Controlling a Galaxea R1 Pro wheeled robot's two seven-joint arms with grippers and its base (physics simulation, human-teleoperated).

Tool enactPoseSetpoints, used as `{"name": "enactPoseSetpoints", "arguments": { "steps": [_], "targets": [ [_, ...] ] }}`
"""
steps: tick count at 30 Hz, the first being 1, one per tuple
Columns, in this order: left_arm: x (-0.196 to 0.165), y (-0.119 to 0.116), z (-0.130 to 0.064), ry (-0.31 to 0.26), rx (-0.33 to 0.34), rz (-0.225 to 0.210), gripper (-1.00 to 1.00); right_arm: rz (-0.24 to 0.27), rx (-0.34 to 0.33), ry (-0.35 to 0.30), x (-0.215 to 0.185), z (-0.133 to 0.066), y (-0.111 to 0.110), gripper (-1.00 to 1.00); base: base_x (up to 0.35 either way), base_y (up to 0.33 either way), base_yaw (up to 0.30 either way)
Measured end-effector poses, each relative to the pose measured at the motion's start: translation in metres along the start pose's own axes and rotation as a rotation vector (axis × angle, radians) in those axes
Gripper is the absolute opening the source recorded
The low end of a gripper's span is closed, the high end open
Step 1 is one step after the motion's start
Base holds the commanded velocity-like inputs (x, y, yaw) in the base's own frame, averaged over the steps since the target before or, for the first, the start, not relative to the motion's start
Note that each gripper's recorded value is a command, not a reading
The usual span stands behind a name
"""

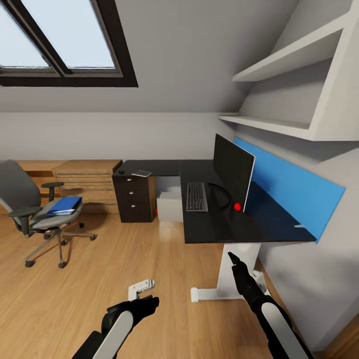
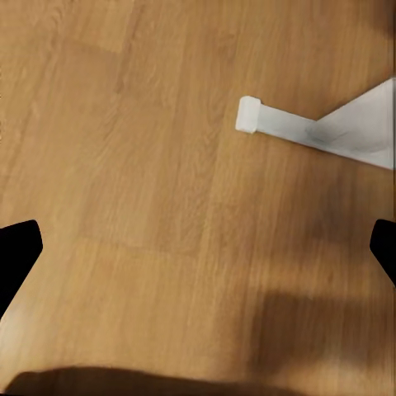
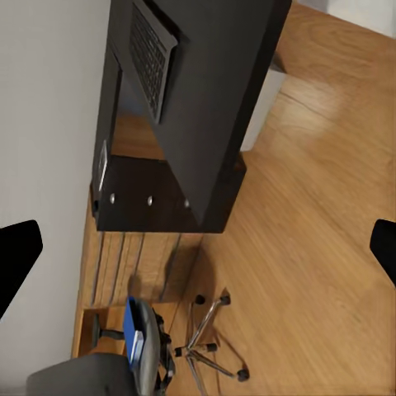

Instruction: In the bedroom, organize the workspace by keeping the computer under the desk, ensuring the monitor is on the desk, placing the keyboard on the desk next to the monitor, placing the mouse on the desk next to the keyboard, moving the folder from the swivel chair onto the desk next to the mouse, stacking the notebook on top of the folder with the pen on top of the notebook, and positioning the swivel chair next to the desk.

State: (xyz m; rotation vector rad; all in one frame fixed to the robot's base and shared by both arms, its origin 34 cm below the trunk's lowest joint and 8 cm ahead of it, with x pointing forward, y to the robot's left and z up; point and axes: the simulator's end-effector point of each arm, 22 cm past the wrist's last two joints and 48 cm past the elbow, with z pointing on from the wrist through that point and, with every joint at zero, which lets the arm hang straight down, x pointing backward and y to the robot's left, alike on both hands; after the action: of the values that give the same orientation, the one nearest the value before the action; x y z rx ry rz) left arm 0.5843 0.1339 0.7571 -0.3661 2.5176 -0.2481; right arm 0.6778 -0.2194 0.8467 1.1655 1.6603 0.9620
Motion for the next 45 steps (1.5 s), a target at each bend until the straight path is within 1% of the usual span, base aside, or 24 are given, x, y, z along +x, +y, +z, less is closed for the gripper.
{"name": "enactPoseSetpoints", "arguments": {
  "steps": [2,8,11,12,15,17,18,23,25,27,28,31,33,35,37,38,41,45],
  "targets": [
    [-0.003,0.0,-0.003,-0.004,0.0,0.001,1.0,-0.004,0.0,0.003,0.001,-0.001,0.003,1.0,-0.012,0.0,0.0],
    [-0.01,0.001,-0.012,-0.009,-0.004,0.007,1.0,-0.052,-0.004,0.04,0.018,-0.008,0.011,1.0,-0.005,0.0,0.0],
    [-0.011,0.001,-0.015,-0.005,-0.006,0.008,1.0,-0.087,0.009,0.051,0.025,-0.015,0.007,1.0,-0.002,0.0,0.0],
    [-0.009,0.002,-0.015,0.0,-0.011,0.008,1.0,-0.119,0.026,0.056,0.028,-0.02,-0.003,1.0,0.0,0.0,0.0],
    [-0.004,0.009,-0.013,0.018,-0.03,0.012,1.0,-0.195,0.062,0.062,0.033,-0.03,-0.019,1.0,0.0,0.0,0.0],
    [0.001,0.015,-0.012,0.034,-0.047,0.015,1.0,-0.265,0.099,0.069,0.037,-0.036,-0.036,1.0,0.0,0.0,0.0],
    [0.008,0.023,-0.008,0.051,-0.068,0.017,1.0,-0.348,0.143,0.08,0.041,-0.041,-0.059,1.0,0.0,0.0,0.0],
    [0.025,0.047,0.0,0.081,-0.138,0.015,1.0,-0.578,0.252,0.116,0.044,-0.057,-0.11,1.0,0.0,0.0,0.0],
    [0.032,0.059,0.004,0.085,-0.173,0.014,1.0,-0.66,0.291,0.134,0.044,-0.063,-0.129,1.0,0.0,0.0,0.0],
    [0.04,0.072,0.007,0.086,-0.211,0.018,1.0,-0.73,0.33,0.155,0.044,-0.07,-0.147,1.0,0.0,0.0,0.0],
    [0.05,0.085,0.012,0.084,-0.249,0.028,1.0,-0.786,0.369,0.178,0.044,-0.077,-0.167,1.0,0.0,0.0,0.0],
    [0.068,0.103,0.017,0.076,-0.3,0.053,1.0,-0.857,0.428,0.205,0.043,-0.091,-0.196,1.0,0.0,0.0,0.0],
    [0.08,0.11,0.02,0.066,-0.316,0.072,1.0,-0.898,0.459,0.209,0.04,-0.1,-0.213,1.0,0.0,0.0,0.0],
    [0.09,0.114,0.022,0.05,-0.317,0.092,1.0,-0.933,0.481,0.203,0.036,-0.108,-0.226,1.0,0.0,0.0,0.0],
    [0.098,0.115,0.024,0.033,-0.305,0.112,1.0,-0.957,0.494,0.188,0.032,-0.115,-0.234,1.0,0.0,0.0,0.0],
    [0.106,0.115,0.026,0.02,-0.29,0.132,1.0,-0.977,0.5,0.171,0.029,-0.121,-0.242,1.0,0.0,0.0,0.0],
    [0.118,0.118,0.026,0.009,-0.276,0.167,1.0,-1.007,0.498,0.151,0.028,-0.13,-0.247,1.0,0.0,0.0,0.0],
    [0.127,0.123,0.024,0.006,-0.272,0.201,1.0,-1.057,0.473,0.143,0.033,-0.136,-0.246,1.0,0.0,0.0,0.0]
  ]
}}
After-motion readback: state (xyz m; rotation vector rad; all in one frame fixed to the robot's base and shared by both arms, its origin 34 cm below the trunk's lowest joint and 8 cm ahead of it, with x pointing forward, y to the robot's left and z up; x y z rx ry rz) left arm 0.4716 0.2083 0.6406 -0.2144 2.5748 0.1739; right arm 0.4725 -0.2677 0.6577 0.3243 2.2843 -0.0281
